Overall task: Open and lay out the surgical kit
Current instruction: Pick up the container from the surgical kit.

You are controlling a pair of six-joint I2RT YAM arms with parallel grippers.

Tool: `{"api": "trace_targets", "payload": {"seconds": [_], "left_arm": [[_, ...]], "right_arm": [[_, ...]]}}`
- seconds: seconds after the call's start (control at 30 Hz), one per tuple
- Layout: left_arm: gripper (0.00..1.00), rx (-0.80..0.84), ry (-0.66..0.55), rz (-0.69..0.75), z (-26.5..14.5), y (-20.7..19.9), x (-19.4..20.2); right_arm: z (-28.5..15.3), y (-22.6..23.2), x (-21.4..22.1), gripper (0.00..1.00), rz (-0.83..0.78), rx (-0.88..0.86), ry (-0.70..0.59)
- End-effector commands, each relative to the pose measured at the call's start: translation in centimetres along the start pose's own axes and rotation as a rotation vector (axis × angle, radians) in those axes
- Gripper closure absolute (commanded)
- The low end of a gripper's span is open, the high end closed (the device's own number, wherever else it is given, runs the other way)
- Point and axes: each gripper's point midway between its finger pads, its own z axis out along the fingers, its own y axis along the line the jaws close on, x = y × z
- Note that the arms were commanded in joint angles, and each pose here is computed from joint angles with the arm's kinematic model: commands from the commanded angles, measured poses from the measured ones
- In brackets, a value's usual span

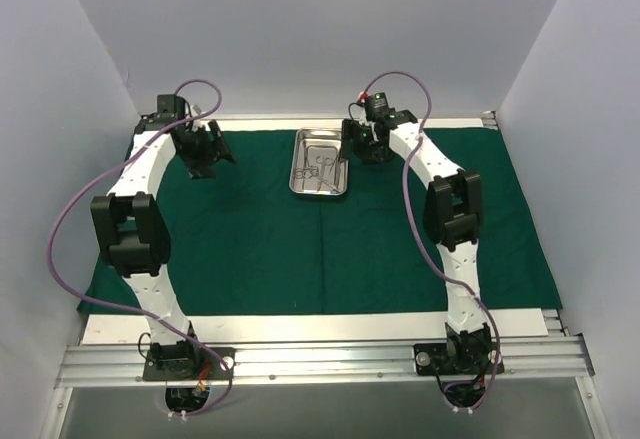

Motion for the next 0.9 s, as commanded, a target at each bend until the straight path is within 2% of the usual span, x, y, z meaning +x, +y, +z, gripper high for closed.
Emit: {"api": "trace_targets", "payload": {"seconds": [0.0,0.13,0.23,0.33,0.47,0.53,0.6,0.73,0.87], "left_arm": [[0.15,-0.017,-0.123,0.144,-2.2,-1.7,-1.6],[0.06,-0.090,-0.145,0.231,-2.8,-2.8,-0.7],[0.06,-0.138,-0.143,0.250,-2.8,-2.8,0.0],[0.06,-0.104,-0.109,0.222,-2.6,-2.8,1.0],[0.06,-0.038,0.000,0.078,-0.6,-0.8,2.3],[0.06,-0.074,0.011,0.114,-0.7,-0.7,2.5],[0.06,-0.127,-0.026,0.189,-1.2,-0.7,1.9],[0.05,-0.153,-0.058,0.225,-2.0,-1.0,1.7],[0.01,-0.134,-0.073,0.222,-2.5,-1.5,1.6]], "right_arm": [[-0.6,-0.1,0.4,0.32,0.023,0.037,0.021],[-0.2,-0.3,1.0,0.32,0.029,0.048,0.038],[0.1,-0.2,1.1,0.32,0.030,0.053,0.039],[0.5,-0.5,1.7,0.34,0.046,0.065,0.065],[0.9,-0.2,2.1,0.37,0.041,0.065,0.076],[0.9,0.2,2.2,0.37,0.028,0.063,0.073],[0.9,0.3,2.1,0.37,0.025,0.065,0.069],[1.1,0.3,2.2,0.39,0.035,0.073,0.073],[1.7,0.2,2.4,0.48,0.052,0.082,0.082]]}}
